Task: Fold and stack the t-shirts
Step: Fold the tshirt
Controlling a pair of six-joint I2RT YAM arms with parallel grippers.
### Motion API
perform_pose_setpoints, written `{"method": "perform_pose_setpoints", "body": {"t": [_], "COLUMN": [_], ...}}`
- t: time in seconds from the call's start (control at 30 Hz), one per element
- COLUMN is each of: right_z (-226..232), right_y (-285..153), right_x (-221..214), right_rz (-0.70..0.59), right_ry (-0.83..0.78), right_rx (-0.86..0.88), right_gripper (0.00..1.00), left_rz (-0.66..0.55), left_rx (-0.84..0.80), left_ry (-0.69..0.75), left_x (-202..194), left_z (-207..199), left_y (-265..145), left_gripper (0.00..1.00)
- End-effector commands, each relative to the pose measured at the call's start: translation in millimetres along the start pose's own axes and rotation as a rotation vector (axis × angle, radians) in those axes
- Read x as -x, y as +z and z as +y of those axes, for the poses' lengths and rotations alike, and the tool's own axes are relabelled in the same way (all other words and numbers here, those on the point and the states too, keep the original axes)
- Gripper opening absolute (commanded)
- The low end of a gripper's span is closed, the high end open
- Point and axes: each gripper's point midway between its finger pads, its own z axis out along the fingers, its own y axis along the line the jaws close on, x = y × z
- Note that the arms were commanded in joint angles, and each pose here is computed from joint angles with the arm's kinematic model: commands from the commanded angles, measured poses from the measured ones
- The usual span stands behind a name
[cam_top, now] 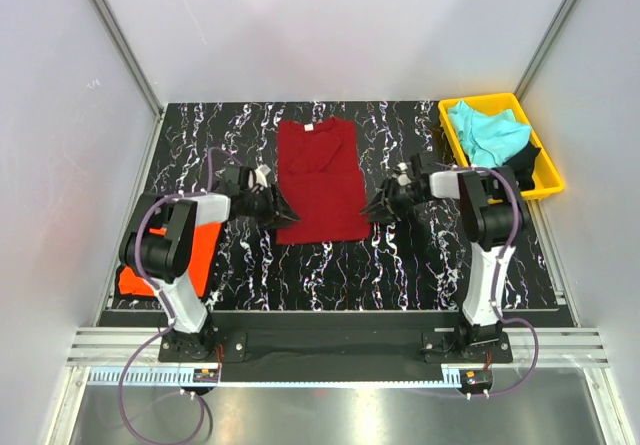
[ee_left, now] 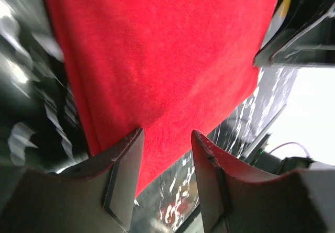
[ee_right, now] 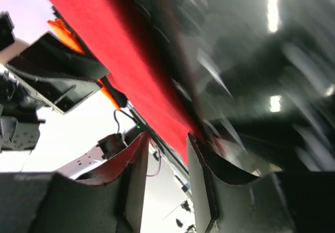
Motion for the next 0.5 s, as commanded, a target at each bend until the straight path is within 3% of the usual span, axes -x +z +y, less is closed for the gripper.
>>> {"method": "perform_pose_setpoints", "body": {"t": [0.0, 0.1, 0.2, 0.23, 0.27, 0.47], "right_z": [-29, -9, -22, -18, -17, -21], "right_y": [-19, -47, -63, -73, -77, -89], "right_x": [-22, -36, -53, -58, -61, -78], "right_rz": [-0.031, -0.087, -0.124, -0.169, -0.197, -0.427], "right_ry": [0.007, -0.081, -0.059, -0.073, -0.033, 0.122], "right_rx": [-0.102, -0.129, -0.225, -0.236, -0.24, -0.15], "right_gripper": [0.43, 0.5, 0.56, 0.57, 0.59, 0.61], "left_rz": [-0.023, -0.124, -0.233, -0.257, -0.259, -0.38], "left_rx": [0.151, 0.184, 0.189, 0.19, 0.203, 0.144], "left_ry": [0.017, 0.059, 0.08, 0.067, 0.052, -0.18], "left_x": [-28, -29, -26, -26, -32, -62], "left_z": [15, -7, -32, -36, -35, -30], "left_y": [-10, -41, -77, -84, -91, -110], "left_gripper": [0.5, 0.56, 0.64, 0.73, 0.76, 0.71]}}
